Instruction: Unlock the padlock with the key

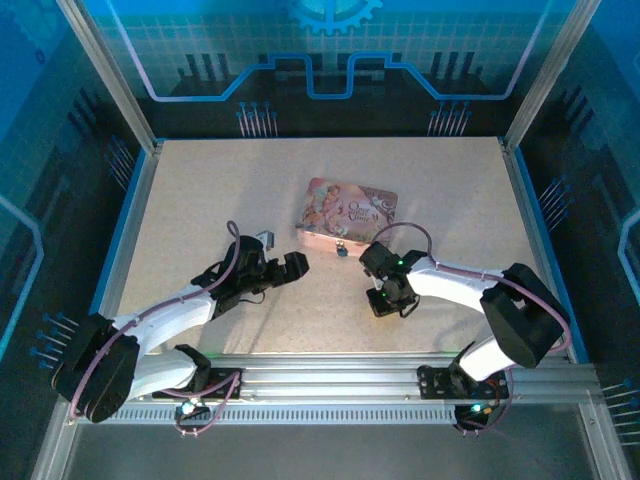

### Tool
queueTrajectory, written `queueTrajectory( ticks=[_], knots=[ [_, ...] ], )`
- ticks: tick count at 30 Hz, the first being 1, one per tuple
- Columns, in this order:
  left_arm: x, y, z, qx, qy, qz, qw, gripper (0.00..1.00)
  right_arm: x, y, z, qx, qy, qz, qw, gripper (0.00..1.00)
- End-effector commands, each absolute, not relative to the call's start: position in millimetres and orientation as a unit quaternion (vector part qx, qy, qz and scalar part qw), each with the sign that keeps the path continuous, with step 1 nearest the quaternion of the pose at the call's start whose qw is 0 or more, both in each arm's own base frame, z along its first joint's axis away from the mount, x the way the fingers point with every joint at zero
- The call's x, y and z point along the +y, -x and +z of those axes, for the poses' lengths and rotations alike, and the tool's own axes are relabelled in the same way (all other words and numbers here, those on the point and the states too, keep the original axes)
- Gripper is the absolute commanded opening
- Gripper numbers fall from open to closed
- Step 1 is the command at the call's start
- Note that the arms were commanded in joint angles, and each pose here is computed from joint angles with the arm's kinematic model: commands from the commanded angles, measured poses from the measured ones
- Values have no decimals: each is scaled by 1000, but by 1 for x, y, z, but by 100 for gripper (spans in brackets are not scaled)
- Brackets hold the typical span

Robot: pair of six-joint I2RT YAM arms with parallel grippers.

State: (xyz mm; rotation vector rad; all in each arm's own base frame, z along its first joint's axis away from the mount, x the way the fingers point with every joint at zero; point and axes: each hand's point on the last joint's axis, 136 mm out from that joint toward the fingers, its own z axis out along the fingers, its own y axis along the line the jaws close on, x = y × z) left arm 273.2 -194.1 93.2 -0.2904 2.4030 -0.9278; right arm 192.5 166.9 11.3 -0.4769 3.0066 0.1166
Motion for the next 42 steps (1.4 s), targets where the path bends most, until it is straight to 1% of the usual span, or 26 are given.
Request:
queueTrajectory(
  ticks=[1, 10, 15, 23, 32, 36, 42],
  knots=[
    [-195, -276, 95, 892, 107, -341, 278, 99, 165, -195, 3, 988, 144, 38, 44, 21],
    [-194, -276, 98, 890, 107, -341, 282, 99, 157, -192, 5, 989, 135, 37, 50, 8],
    [-193, -276, 102, 888, 110, -344, 284, 99, 160, -194, 10, 987, 130, 62, 66, 1],
    [-197, -274, 117, 875, 119, -369, 288, 99, 177, -206, 30, 975, 136, 128, 121, 0],
    [-211, -273, 146, 842, 135, -440, 282, 99, 212, -221, 66, 943, 153, 232, 184, 0],
    [-220, -273, 160, 818, 159, -485, 264, 98, 227, -231, 89, 923, 155, 275, 223, 0],
    [-232, -274, 180, 793, 177, -525, 253, 96, 247, -244, 128, 883, 156, 338, 284, 0]
  ],
)
